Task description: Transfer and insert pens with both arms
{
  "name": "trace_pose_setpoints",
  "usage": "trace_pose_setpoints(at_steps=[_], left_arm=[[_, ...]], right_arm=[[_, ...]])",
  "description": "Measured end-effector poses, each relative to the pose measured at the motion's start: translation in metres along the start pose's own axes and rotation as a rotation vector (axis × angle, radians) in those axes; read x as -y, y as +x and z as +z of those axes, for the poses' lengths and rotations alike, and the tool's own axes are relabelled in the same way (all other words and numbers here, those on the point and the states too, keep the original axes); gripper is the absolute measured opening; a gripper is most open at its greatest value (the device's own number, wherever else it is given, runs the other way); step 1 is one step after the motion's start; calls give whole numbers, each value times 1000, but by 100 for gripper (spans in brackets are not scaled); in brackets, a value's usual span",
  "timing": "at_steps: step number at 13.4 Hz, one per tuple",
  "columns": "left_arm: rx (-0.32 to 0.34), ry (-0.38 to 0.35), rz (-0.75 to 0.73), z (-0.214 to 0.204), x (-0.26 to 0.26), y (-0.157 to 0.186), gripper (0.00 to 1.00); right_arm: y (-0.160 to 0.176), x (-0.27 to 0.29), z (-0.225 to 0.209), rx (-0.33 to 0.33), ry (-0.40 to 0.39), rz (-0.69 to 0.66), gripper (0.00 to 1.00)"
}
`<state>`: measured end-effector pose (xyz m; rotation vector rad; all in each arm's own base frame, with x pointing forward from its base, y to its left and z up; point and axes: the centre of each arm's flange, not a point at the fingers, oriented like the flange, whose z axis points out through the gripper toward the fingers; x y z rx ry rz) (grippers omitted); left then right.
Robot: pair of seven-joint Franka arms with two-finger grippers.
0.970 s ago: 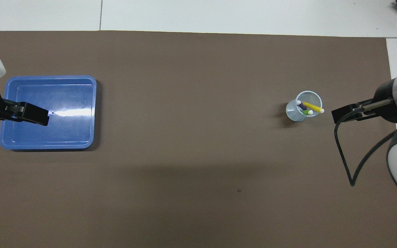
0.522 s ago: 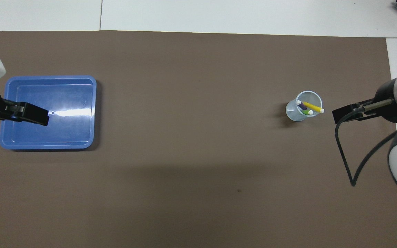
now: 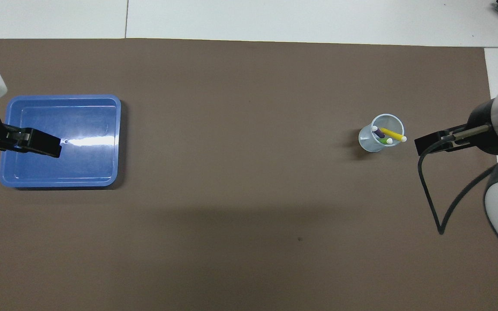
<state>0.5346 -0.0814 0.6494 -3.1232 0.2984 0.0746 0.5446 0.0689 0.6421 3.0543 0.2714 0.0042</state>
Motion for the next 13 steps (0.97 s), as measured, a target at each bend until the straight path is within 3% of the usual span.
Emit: trace_pose_setpoints(at_steps=[13], left_arm=[[0, 0, 0, 0, 0, 0, 100]], right_arm=[[0, -8, 0, -4, 49, 91, 100]])
